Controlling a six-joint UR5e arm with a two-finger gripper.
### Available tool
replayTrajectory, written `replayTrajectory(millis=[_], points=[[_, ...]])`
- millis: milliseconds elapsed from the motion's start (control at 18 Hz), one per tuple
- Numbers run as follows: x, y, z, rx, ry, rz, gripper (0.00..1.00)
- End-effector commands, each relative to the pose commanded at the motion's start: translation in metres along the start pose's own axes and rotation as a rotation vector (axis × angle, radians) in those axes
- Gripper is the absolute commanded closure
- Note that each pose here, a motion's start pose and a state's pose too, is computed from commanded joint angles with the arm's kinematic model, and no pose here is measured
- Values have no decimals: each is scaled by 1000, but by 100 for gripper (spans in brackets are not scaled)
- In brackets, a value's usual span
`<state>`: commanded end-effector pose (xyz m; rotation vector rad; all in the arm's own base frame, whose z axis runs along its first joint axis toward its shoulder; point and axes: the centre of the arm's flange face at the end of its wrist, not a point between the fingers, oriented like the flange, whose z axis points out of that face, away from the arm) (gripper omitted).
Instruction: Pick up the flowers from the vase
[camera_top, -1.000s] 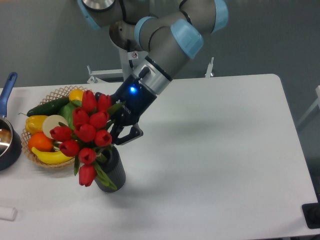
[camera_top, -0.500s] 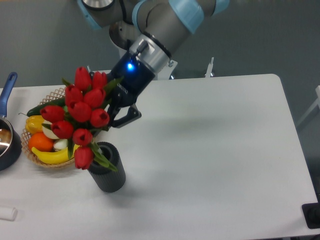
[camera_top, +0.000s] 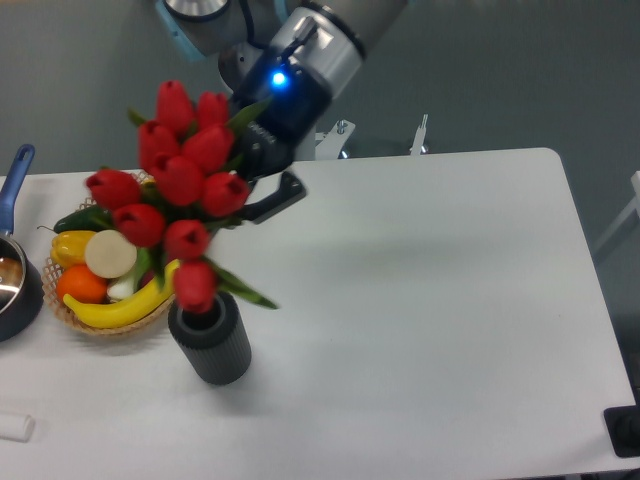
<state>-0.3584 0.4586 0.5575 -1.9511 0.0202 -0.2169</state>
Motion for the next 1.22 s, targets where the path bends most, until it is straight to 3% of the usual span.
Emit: replayTrajectory(millis=[278,500,722,1222], points=[[-52,17,-52,12,-119,-37,56],[-83,48,-72,-2,-164,-9,56],[-99,83,-80,-24,-179,35,56],[-96,93,-80,-29,-176,12,56]])
